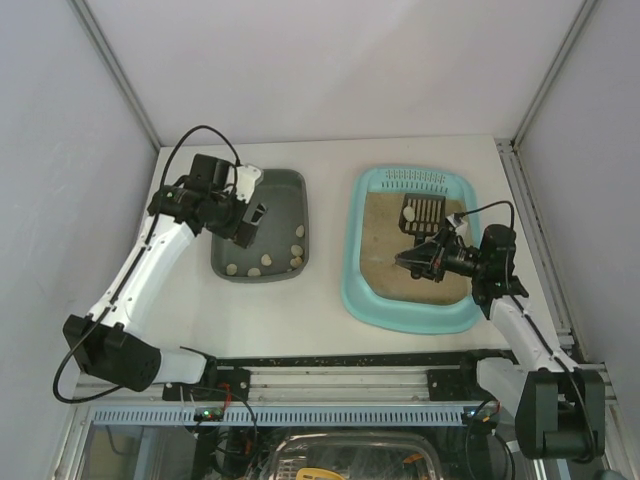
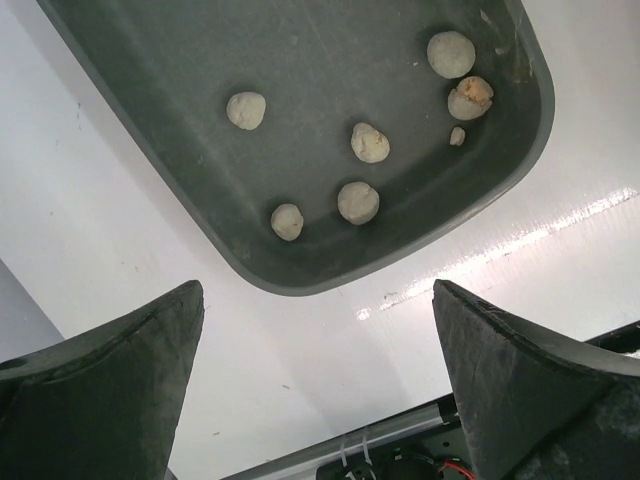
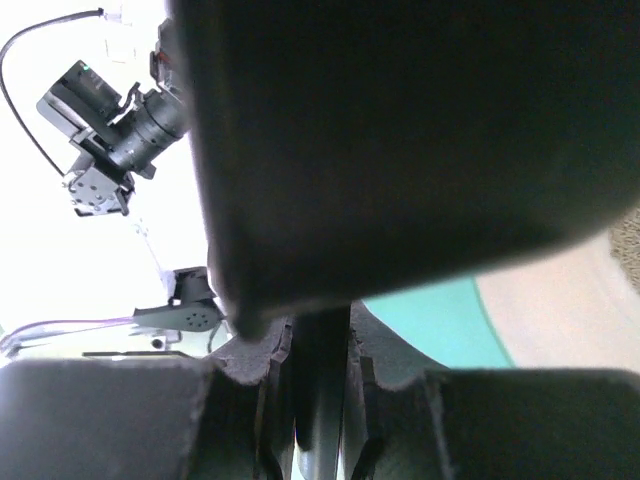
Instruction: Clean the litter box
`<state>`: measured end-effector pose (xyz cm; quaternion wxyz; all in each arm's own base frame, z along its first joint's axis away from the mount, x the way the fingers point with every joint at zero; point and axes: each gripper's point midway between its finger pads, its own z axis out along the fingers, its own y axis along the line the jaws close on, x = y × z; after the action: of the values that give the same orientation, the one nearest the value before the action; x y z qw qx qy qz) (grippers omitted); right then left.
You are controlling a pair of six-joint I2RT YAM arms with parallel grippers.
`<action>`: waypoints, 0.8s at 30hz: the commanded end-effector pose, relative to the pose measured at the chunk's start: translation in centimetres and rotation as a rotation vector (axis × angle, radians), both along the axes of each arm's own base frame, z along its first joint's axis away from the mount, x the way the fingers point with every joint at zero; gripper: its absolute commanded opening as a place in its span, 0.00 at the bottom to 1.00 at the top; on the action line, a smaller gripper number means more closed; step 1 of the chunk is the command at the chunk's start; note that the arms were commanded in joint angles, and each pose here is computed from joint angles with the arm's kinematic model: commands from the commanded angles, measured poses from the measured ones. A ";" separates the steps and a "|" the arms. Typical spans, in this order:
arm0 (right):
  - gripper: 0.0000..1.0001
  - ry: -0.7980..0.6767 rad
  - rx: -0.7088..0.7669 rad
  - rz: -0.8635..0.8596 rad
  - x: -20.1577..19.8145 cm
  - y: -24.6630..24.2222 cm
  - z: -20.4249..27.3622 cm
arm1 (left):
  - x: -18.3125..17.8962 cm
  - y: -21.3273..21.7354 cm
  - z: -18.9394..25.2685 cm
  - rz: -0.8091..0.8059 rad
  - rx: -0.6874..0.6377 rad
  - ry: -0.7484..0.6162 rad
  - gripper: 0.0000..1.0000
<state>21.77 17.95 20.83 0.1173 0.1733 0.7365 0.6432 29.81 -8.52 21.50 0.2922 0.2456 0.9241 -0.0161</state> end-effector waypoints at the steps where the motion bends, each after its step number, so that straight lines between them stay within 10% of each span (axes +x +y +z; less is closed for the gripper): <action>1: 0.00 -0.075 -0.057 0.027 -0.9 0.2 0.4 | -0.9 -0.3 0.4 -0.031 -0.022 -0.037 1.00; 17: 0.00 -0.291 -0.200 0.011 -2.4 1.3 8.2 | 3.0 1.8 5.0 0.198 -0.116 -0.179 1.00; 24: 0.00 -0.469 -0.219 0.146 -2.7 5.7 11.3 | 5.3 6.6 4.6 0.417 -0.368 -0.061 1.00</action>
<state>18.30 22.13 31.00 0.2156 0.0054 0.7693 0.6014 33.41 -3.53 24.61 0.3450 0.0749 0.9345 -0.0462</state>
